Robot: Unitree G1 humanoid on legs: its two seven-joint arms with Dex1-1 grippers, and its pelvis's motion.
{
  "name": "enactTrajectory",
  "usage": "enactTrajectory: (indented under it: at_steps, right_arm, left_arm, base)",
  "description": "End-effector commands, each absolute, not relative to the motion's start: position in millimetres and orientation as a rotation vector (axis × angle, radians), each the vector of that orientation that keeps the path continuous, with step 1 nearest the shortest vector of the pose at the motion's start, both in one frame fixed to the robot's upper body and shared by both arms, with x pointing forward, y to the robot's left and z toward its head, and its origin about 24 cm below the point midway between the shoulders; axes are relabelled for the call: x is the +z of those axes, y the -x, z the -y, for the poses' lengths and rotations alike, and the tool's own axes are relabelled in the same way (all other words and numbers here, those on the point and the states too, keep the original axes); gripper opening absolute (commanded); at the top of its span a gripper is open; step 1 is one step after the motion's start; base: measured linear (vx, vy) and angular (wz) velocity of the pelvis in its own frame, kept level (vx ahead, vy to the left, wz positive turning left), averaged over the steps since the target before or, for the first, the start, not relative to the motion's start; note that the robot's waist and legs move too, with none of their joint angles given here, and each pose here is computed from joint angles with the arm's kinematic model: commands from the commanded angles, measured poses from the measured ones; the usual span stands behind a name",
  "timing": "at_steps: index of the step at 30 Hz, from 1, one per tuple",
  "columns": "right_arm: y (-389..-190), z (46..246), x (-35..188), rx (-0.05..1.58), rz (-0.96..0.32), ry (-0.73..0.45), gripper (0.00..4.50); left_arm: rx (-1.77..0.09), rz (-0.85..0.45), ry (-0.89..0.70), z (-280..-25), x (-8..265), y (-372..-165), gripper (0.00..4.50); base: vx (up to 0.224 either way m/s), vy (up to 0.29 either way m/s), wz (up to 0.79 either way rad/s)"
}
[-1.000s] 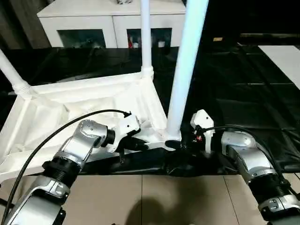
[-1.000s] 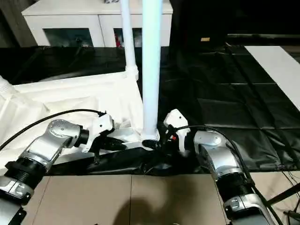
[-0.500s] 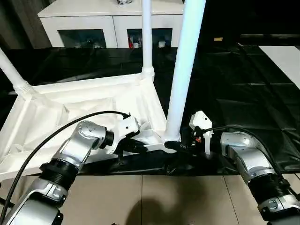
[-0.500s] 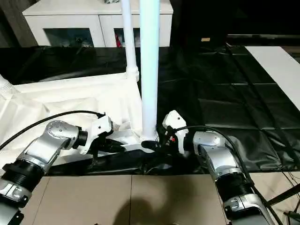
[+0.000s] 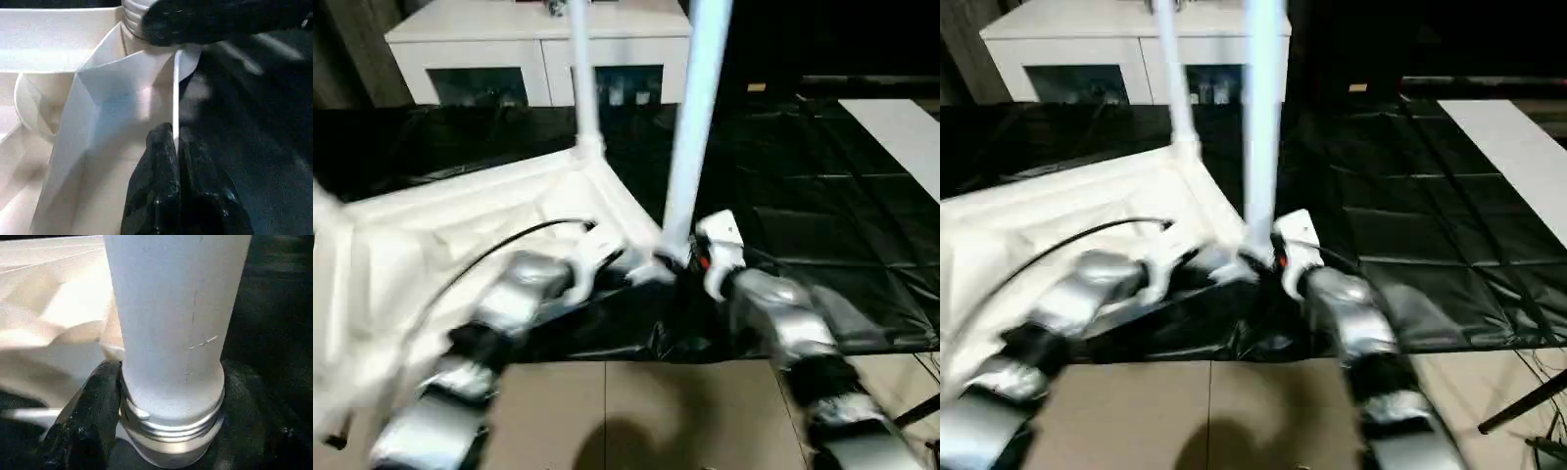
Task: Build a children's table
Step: Rotate leg to tighten
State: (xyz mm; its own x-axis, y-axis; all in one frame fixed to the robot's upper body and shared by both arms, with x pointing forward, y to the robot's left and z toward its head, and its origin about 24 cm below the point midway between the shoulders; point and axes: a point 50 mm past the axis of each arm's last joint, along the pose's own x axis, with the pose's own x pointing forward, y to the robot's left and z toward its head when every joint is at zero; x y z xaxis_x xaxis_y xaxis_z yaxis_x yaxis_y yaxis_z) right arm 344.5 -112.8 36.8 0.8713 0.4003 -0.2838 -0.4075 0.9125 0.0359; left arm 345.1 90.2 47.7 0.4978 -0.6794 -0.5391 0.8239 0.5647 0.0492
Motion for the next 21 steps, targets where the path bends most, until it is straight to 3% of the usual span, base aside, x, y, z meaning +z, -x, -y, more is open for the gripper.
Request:
enactTrajectory:
  at_steps: [1, 3, 7, 8, 15, 21]
  right_arm:
    - [-341.0, 127.2, 15, 0.249, -0.407, 0.014, 2.66]
    - [-345.2, 113.9, 16, 0.198, -0.401, 0.025, 2.66]
    - [-349.6, 92.4, 25, 0.269, -0.351, 0.027, 2.66]
    - [-350.2, 88.2, 29, 0.301, -0.330, 0.009, 3.22]
    - [-351.0, 109.2, 39, 0.352, -0.248, 0.033, 3.83]
    - [-334.8, 132.6, 44, 0.642, -0.232, 0.123, 3.92]
  left_arm:
    - [-0.781, -0.537, -0.297, -104, 40, -351, 0.00]
    - [-0.756, -0.526, -0.306, -95, 40, -354, 0.00]
    - [-0.785, -0.502, -0.326, -87, 41, -355, 0.00]
    - [-0.797, -0.498, -0.336, -86, 42, -355, 0.00]
    - [-0.919, -0.503, -0.384, -96, 40, -348, 0.00]
    - [-1.081, -0.473, -0.416, -107, 45, -338, 0.00]
  base:
    - [0.000, 0.000, 0.00]
    - [0.000, 0.000, 0.00]
    - [0.000, 0.000, 0.00]
    - [0.000, 0.000, 0.00]
    - [0.000, 0.000, 0.00]
    - [0.000, 0.000, 0.00]
